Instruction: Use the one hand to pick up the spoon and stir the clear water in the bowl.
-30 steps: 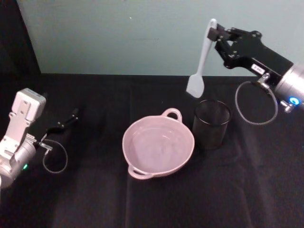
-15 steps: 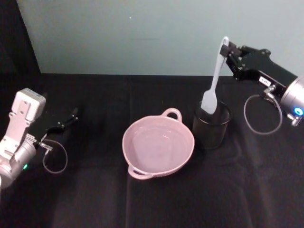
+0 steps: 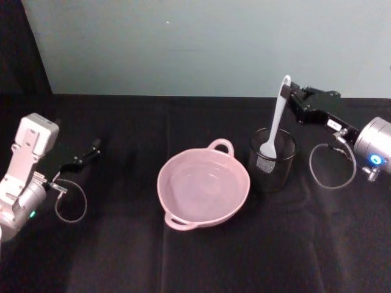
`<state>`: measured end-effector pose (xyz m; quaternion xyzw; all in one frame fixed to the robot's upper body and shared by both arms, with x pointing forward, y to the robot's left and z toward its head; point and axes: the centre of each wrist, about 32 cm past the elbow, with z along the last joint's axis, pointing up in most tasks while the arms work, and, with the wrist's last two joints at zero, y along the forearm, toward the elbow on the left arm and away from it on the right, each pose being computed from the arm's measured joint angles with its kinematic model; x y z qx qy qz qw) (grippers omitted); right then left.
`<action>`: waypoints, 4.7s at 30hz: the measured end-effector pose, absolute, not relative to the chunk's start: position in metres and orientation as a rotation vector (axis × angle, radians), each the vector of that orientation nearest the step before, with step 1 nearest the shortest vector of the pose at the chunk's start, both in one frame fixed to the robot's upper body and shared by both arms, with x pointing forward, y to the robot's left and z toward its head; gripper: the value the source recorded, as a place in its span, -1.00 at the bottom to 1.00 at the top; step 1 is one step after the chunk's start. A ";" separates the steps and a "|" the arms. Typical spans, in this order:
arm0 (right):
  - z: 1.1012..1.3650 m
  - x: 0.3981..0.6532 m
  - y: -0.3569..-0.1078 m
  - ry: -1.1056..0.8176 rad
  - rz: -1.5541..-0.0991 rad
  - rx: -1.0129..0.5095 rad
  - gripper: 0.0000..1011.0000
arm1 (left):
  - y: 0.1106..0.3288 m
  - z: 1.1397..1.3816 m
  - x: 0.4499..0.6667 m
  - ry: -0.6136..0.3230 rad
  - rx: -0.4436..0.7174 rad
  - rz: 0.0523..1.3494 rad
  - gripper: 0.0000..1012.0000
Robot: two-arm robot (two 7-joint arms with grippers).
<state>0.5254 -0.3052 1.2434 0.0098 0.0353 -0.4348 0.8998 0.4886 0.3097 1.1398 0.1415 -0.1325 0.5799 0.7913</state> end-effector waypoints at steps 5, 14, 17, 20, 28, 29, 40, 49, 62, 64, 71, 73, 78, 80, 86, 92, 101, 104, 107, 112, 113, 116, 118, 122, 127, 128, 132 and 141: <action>1.233 0.528 -0.309 0.141 -0.896 0.044 -0.80 | 0.310 1.140 0.489 -0.285 0.304 1.248 1.00; 1.224 0.530 -0.315 0.223 -0.903 0.069 -0.80 | 0.310 1.140 0.489 -0.285 0.304 1.248 1.00; 1.221 0.529 -0.316 0.240 -0.906 0.070 -0.80 | 0.310 1.140 0.489 -0.285 0.304 1.248 1.00; 1.217 0.529 -0.318 0.264 -0.915 0.075 -0.80 | 0.310 1.140 0.489 -0.285 0.304 1.248 1.00; 1.209 0.528 -0.324 0.297 -0.942 0.081 -0.65 | 0.310 1.140 0.489 -0.285 0.304 1.248 1.00; 1.209 0.527 -0.326 0.296 -0.953 0.078 -0.58 | 0.310 1.140 0.489 -0.285 0.304 1.248 1.00; 1.214 0.522 -0.344 0.254 -1.037 0.017 0.09 | 0.310 1.140 0.489 -0.285 0.304 1.248 1.00; 1.224 0.517 -0.356 0.219 -1.075 -0.031 0.68 | 0.310 1.140 0.489 -0.285 0.305 1.248 1.00; 1.244 0.507 -0.359 0.215 -1.040 -0.249 0.98 | 0.310 1.140 0.489 -0.285 0.304 1.248 1.00; 1.240 0.507 -0.360 0.217 -1.051 -0.305 0.98 | 0.310 1.140 0.489 -0.285 0.304 1.248 1.00; 1.224 0.516 -0.359 0.166 -1.115 -0.396 0.98 | 0.310 1.140 0.489 -0.285 0.305 1.248 1.00; 1.216 0.521 -0.357 0.104 -1.147 -0.391 0.98 | 0.310 1.140 0.489 -0.285 0.304 1.248 1.00; 1.195 0.531 -0.350 -0.040 -1.182 -0.336 0.98 | 0.310 1.140 0.489 -0.285 0.305 1.248 1.00; 1.185 0.536 -0.348 -0.089 -1.183 -0.304 0.98 | 0.310 1.140 0.489 -0.285 0.304 1.248 1.00; 1.156 0.547 -0.345 -0.140 -1.165 -0.229 0.98 | 0.310 1.140 0.489 -0.285 0.304 1.248 1.00; 1.139 0.549 -0.346 -0.095 -1.172 -0.221 0.98 | 0.310 1.140 0.489 -0.285 0.305 1.248 1.00; 1.138 0.550 -0.346 -0.031 -1.191 -0.257 0.98 | 0.310 1.140 0.489 -0.285 0.304 1.248 1.00; 1.138 0.550 -0.347 -0.034 -1.191 -0.255 0.98 | 0.310 1.140 0.489 -0.285 0.304 1.248 1.00; 1.138 0.550 -0.347 -0.037 -1.191 -0.253 0.98 | 0.310 1.140 0.489 -0.285 0.304 1.248 1.00; 1.138 0.550 -0.347 -0.040 -1.190 -0.251 0.98 | 0.310 1.140 0.489 -0.285 0.304 1.248 1.00; 1.138 0.550 -0.347 -0.041 -1.190 -0.250 0.98 | 0.310 1.140 0.489 -0.285 0.305 1.248 1.00; 1.138 0.550 -0.347 -0.042 -1.190 -0.250 0.98 | 0.310 1.140 0.489 -0.285 0.305 1.248 1.00; 1.138 0.550 -0.347 -0.043 -1.190 -0.249 0.98 | 0.310 1.140 0.489 -0.285 0.304 1.248 1.00; 1.138 0.550 -0.347 -0.043 -1.189 -0.249 0.98 | 0.310 1.140 0.489 -0.285 0.304 1.248 1.00; 1.138 0.550 -0.347 -0.045 -1.189 -0.248 0.98 | 0.310 1.140 0.489 -0.285 0.304 1.248 1.00; 1.139 0.550 -0.347 -0.045 -1.189 -0.248 0.98 | 0.310 1.140 0.489 -0.285 0.304 1.248 1.00; 1.139 0.550 -0.347 -0.046 -1.189 -0.248 0.98 | 0.310 1.140 0.489 -0.285 0.304 1.248 1.00; 1.139 0.550 -0.347 -0.046 -1.189 -0.247 0.98 | 0.310 1.140 0.489 -0.285 0.304 1.248 1.00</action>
